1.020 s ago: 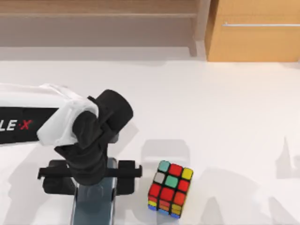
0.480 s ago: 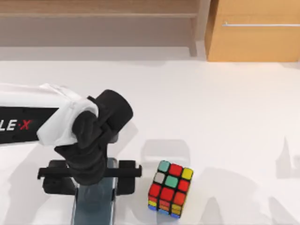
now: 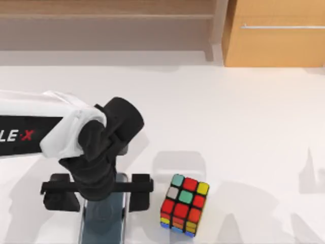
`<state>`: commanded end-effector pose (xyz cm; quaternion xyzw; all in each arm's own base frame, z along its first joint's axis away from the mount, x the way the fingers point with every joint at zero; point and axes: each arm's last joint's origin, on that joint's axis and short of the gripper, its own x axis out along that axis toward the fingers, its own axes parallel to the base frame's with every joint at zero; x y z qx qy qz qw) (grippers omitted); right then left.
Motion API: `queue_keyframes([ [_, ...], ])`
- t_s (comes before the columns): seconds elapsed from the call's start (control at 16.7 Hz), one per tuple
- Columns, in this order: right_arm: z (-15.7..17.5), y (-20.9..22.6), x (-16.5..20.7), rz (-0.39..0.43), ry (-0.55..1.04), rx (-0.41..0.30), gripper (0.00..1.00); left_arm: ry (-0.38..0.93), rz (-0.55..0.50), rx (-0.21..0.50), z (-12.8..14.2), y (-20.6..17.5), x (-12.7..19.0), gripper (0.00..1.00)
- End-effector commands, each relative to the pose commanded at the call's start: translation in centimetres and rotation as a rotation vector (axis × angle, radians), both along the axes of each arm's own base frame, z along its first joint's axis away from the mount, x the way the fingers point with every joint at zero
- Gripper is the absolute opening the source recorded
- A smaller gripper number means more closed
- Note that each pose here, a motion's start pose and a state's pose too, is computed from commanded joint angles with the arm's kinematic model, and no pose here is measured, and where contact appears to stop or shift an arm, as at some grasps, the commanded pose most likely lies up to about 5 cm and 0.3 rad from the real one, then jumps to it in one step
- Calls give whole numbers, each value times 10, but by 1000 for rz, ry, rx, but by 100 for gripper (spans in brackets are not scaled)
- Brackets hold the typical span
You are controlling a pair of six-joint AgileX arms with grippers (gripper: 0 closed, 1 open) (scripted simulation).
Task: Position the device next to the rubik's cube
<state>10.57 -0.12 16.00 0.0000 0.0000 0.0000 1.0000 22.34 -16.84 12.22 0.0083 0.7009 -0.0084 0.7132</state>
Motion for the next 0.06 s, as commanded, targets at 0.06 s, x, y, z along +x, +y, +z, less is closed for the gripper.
queue_keyframes([
  [0.06,0,0,0,0,0,0,100,0,0,0,0,0,0,100],
])
